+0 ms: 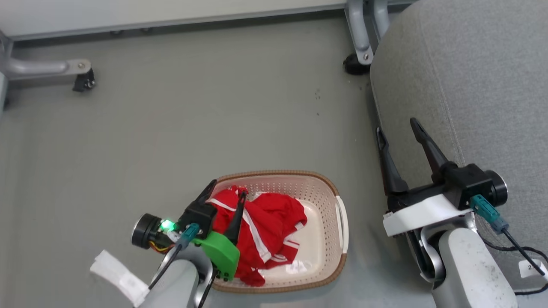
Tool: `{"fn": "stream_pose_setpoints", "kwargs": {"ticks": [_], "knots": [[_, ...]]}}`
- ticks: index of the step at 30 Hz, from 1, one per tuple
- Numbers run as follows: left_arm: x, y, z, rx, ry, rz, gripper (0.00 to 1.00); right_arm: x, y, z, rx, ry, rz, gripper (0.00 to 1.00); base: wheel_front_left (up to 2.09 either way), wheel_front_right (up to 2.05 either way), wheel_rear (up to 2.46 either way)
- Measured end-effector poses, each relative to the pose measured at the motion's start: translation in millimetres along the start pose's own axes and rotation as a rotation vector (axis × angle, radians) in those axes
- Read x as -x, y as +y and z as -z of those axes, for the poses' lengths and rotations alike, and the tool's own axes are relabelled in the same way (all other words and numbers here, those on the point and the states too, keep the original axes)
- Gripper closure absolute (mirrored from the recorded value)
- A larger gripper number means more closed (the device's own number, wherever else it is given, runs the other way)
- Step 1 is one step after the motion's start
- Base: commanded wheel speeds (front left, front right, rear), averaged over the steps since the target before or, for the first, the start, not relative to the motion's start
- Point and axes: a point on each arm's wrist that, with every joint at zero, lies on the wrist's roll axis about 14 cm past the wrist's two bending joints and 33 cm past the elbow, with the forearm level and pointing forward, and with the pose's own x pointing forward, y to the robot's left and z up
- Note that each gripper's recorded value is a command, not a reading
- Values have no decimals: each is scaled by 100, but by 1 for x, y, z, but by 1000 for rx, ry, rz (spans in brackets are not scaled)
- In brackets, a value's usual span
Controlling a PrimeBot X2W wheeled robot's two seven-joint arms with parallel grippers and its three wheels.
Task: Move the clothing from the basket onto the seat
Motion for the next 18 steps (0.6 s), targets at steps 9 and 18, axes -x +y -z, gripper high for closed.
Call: {"fn": "stream_pose_setpoints", "kwargs": {"ticks": [9, 18], "knots": [[-56, -24, 59, -228, 202, 218, 0, -34, -8, 31, -23, 26, -6, 0, 0, 0, 0], [-82, -27, 136, -361, 444, 366, 0, -41, -27, 90, -53, 139, 35, 0, 0, 0, 0]]}}
